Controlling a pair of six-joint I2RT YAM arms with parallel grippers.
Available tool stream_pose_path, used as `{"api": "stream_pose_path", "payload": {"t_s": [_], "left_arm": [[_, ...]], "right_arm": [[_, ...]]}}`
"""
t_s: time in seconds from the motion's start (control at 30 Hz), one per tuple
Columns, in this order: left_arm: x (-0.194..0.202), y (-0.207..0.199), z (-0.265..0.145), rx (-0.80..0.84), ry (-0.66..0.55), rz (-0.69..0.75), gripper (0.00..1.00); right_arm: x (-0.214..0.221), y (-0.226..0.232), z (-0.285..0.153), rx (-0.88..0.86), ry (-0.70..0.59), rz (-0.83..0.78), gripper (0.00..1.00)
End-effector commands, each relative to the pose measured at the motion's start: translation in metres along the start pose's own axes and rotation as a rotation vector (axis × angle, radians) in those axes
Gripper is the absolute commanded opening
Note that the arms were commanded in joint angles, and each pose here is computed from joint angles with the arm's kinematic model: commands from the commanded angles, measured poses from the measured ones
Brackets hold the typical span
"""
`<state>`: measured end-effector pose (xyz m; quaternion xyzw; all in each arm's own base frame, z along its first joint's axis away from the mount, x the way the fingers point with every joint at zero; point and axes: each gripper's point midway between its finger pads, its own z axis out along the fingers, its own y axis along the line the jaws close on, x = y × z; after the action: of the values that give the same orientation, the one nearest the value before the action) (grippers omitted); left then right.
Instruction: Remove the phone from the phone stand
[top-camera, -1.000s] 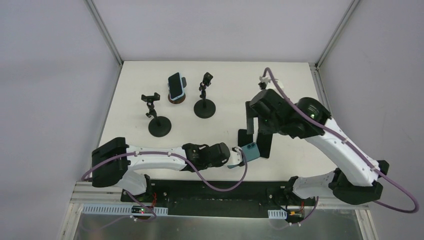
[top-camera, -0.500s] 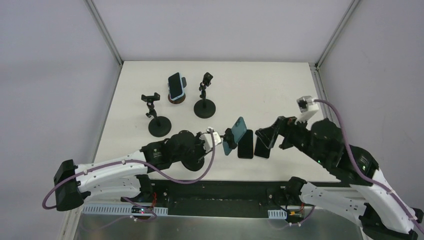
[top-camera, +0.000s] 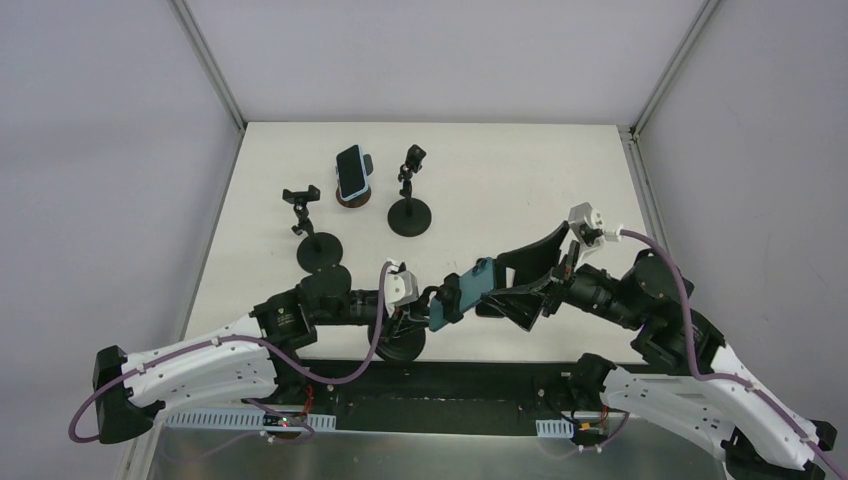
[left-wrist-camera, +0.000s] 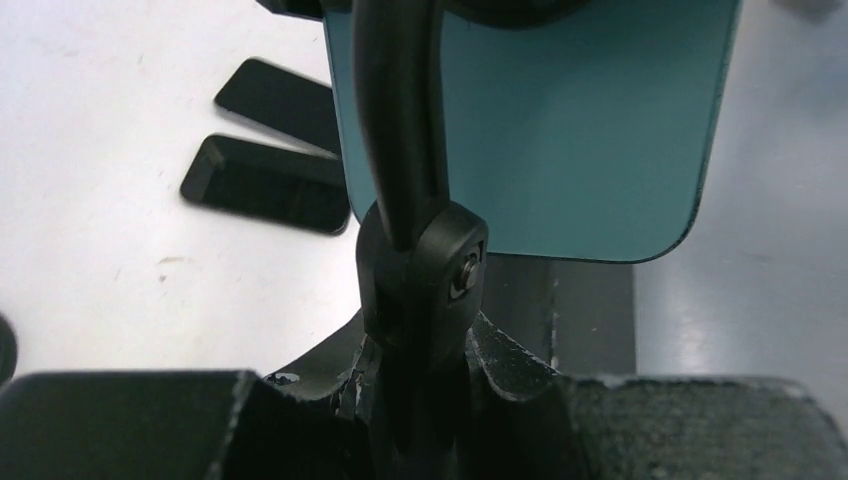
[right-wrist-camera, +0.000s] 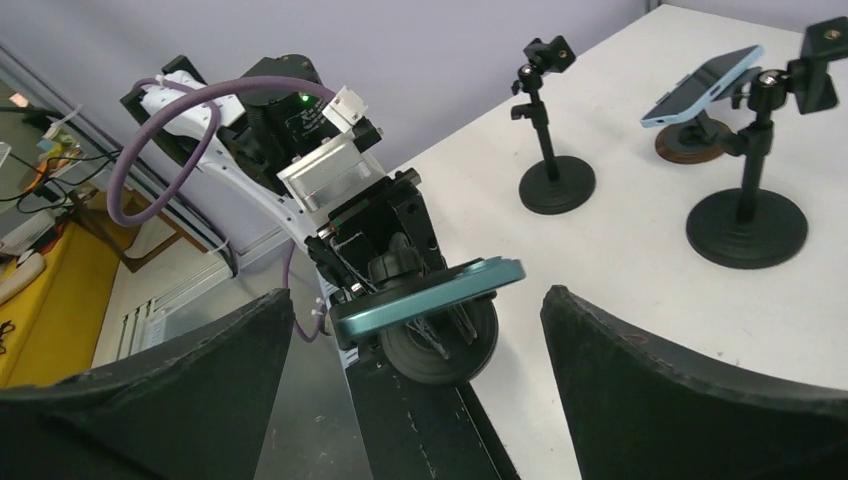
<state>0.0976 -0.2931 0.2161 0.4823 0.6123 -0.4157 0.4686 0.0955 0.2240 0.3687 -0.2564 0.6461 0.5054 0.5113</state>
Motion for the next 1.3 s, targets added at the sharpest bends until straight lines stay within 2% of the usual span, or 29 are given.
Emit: {"api": "stream_pose_path", "payload": {"t_s": [0.0,0.37,0.67,0.8,0.87,1.1,1.13,1.2,1.23,1.27], "left_arm": [[-0.074,-0.024,-0.012,0.12,-0.254,0.07,0.0],[-0.1,-0.029,-0.017,0.139,-0.376,0.029,0.0],[-0.103,-0.033,-0.01,0.172,-0.374,0.019,0.0],[-0.098,-0.032,-0.008,0.172,-0.364,0.01,0.0],[-0.095,-0.032,-0.006,0.173,-0.354,0.007,0.0],[-0.072,-0.027,0.004,0.161,-0.302,0.006,0.0],[-0.067,-0.026,0.005,0.159,-0.291,0.004,0.0],[-0.057,-0.025,0.01,0.161,-0.264,-0.004,0.0],[-0.053,-0.025,0.012,0.168,-0.249,-0.008,0.0],[-0.049,-0.026,0.014,0.176,-0.234,-0.012,0.0]], "right_arm": [[-0.017,0.023,0.009,-0.133,-0.063,-0.046,0.97],[-0.008,0.041,0.026,-0.283,-0.087,0.031,0.97],[-0.017,0.051,0.041,-0.328,-0.106,0.008,0.96],[-0.02,0.056,0.044,-0.334,-0.11,-0.006,0.91],[-0.019,0.057,0.045,-0.336,-0.103,-0.008,0.83],[-0.015,0.059,0.042,-0.308,-0.043,-0.027,0.48],[-0.014,0.059,0.04,-0.305,-0.028,-0.032,0.38],[-0.013,0.055,0.038,-0.271,0.006,-0.036,0.07],[-0.016,0.054,0.036,-0.249,0.015,-0.036,0.0],[-0.017,0.051,0.034,-0.227,0.029,-0.035,0.0]]}}
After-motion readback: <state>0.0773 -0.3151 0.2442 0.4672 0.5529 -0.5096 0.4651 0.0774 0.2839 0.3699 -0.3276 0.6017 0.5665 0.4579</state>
